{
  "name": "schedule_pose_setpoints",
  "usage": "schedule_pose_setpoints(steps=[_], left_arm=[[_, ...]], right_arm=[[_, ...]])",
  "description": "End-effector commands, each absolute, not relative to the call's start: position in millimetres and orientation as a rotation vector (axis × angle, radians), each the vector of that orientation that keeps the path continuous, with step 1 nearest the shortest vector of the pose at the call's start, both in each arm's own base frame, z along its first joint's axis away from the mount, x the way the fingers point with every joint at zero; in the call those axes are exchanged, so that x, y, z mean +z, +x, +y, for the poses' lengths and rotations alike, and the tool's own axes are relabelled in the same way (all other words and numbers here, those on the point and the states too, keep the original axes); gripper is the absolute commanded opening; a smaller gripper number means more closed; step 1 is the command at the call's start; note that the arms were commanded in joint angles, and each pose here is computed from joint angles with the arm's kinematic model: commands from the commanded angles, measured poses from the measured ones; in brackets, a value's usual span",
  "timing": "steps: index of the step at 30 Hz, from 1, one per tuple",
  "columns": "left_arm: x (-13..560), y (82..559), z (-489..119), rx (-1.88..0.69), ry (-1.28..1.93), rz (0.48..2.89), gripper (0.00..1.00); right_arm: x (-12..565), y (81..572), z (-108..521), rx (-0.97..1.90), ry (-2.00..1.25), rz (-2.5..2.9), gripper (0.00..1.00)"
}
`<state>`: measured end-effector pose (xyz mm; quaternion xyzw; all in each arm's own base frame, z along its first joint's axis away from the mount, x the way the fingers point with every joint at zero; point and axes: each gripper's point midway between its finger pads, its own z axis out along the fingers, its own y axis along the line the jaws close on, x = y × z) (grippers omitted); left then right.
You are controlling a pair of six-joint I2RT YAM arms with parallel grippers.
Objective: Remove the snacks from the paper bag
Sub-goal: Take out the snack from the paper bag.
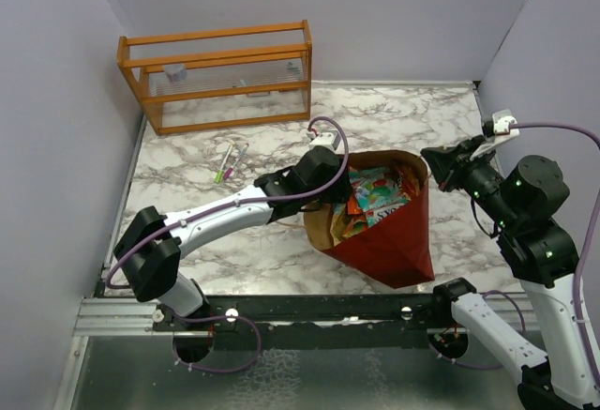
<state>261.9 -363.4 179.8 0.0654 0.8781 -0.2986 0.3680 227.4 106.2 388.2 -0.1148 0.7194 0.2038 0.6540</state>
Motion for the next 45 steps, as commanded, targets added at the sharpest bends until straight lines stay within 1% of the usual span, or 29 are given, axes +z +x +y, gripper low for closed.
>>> schedule_pose_setpoints(steps=[1,5,8,9,14,21,30,34,35,45], left_arm=[[183.3,273.7,-364.0,-0.717,0.136,2.237,0.5],[179.8,274.5,-364.9,-0.711,0.15,2.235,0.5],[187.5,272.6,-374.1,-0.772,0.163,2.223,0.43],[191.0,271.3,-377.8,-0.802,0.16,2.216,0.42],[209.8,270.3,-393.6,-0.905,0.129,2.18,0.4],[197.5,278.3,-409.6,-0.931,0.04,2.232,0.41],[187.5,283.2,-398.1,-0.892,-0.076,2.229,0.45],[182.4,281.1,-396.3,-0.914,-0.113,2.23,0.52],[181.0,281.2,-397.3,-0.917,-0.115,2.236,0.53],[154.1,283.0,-426.9,-0.977,-0.065,2.308,0.54]], right_arm=[[417.1,221.8,99.3,0.436,-0.25,1.514,0.02],[416.8,221.1,99.3,0.438,-0.249,1.51,0.02],[415.8,220.3,99.6,0.44,-0.253,1.51,0.02],[414.8,220.7,99.8,0.439,-0.255,1.512,0.02],[413.4,220.3,99.5,0.436,-0.257,1.512,0.02],[417.7,220.0,103.1,0.454,-0.27,1.502,0.02],[421.2,218.1,102.9,0.455,-0.273,1.492,0.02],[422.0,218.0,103.6,0.458,-0.276,1.49,0.02],[422.1,217.9,103.8,0.459,-0.277,1.489,0.02],[424.7,216.8,107.2,0.486,-0.276,1.495,0.02]])
